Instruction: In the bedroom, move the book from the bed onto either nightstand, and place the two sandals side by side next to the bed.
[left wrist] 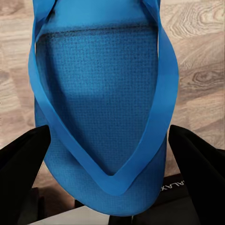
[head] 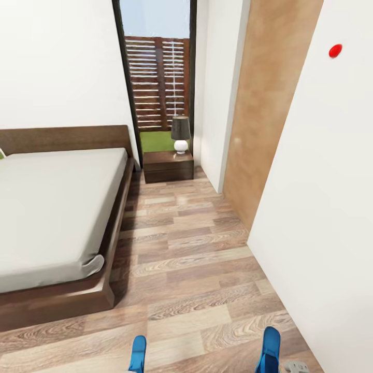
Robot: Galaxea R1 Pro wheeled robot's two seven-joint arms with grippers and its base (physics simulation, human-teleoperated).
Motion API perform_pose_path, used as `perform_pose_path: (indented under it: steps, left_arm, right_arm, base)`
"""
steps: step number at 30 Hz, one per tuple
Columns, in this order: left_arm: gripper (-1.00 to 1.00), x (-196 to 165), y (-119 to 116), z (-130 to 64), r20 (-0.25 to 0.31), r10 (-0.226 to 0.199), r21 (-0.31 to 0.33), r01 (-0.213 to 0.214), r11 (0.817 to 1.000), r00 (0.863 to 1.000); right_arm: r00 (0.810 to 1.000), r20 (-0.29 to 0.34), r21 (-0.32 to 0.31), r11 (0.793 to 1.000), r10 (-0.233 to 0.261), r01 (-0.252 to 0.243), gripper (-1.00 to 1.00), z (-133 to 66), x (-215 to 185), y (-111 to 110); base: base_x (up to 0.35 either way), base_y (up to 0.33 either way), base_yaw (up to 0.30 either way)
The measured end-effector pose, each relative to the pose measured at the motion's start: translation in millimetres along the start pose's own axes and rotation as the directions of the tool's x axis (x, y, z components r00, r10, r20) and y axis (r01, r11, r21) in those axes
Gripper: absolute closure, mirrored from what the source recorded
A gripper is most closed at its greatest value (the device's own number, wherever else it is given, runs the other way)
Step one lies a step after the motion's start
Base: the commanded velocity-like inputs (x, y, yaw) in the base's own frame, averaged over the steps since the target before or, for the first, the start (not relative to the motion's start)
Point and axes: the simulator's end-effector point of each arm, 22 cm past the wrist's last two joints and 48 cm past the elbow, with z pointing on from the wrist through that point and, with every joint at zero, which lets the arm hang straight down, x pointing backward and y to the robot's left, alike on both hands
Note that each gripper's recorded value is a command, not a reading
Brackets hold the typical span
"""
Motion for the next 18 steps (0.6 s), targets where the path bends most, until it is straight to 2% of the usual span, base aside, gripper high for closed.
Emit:
perform_pose_path:
  steps: [18]
  left_arm:
    - [1.00, 0.2, -0.2, 0.1, -0.001, 0.000, 0.000, 0.000, 1.000, 1.000]
  right_arm:
    - [1.000, 0.000, 0.000, 1.000, 0.000, 0.000, 1.00, 0.0, 0.0, 0.0]
  base:
    - [0.257, 0.000, 0.000]
